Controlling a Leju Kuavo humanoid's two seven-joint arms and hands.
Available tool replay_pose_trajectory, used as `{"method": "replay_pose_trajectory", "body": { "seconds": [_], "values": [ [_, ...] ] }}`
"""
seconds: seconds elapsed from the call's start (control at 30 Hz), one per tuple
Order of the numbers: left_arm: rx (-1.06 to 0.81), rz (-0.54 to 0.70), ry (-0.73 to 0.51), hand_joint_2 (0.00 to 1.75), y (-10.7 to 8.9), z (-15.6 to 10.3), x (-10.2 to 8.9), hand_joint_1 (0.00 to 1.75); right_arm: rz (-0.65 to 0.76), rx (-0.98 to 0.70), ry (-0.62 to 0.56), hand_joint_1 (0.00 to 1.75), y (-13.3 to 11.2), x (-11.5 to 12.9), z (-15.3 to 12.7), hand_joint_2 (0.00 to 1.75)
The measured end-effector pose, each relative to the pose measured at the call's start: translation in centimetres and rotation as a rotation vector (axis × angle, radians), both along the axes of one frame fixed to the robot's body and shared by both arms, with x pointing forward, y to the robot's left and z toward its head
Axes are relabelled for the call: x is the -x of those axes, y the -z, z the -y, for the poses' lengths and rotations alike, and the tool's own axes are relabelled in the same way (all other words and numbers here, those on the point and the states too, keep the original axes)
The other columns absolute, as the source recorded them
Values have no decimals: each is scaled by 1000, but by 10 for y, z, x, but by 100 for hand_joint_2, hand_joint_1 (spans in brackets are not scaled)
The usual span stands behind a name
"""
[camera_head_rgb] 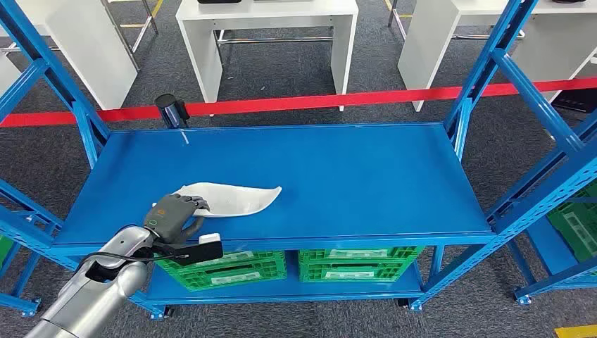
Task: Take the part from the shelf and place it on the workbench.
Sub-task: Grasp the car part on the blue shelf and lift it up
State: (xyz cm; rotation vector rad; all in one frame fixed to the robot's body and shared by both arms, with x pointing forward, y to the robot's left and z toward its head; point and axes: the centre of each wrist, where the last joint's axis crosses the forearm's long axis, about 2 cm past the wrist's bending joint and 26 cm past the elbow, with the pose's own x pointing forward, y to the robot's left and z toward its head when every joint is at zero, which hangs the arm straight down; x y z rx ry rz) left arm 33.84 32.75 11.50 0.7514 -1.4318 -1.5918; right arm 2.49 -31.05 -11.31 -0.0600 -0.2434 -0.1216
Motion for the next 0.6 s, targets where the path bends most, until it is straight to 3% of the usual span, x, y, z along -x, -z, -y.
{"method": "replay_pose_trajectory", "body": {
  "seconds": [0.6],
  "values": [
    [34,32,20,175,-2,6,0,175,-2,1,-2,0,0,1,0,0]
  ]
}}
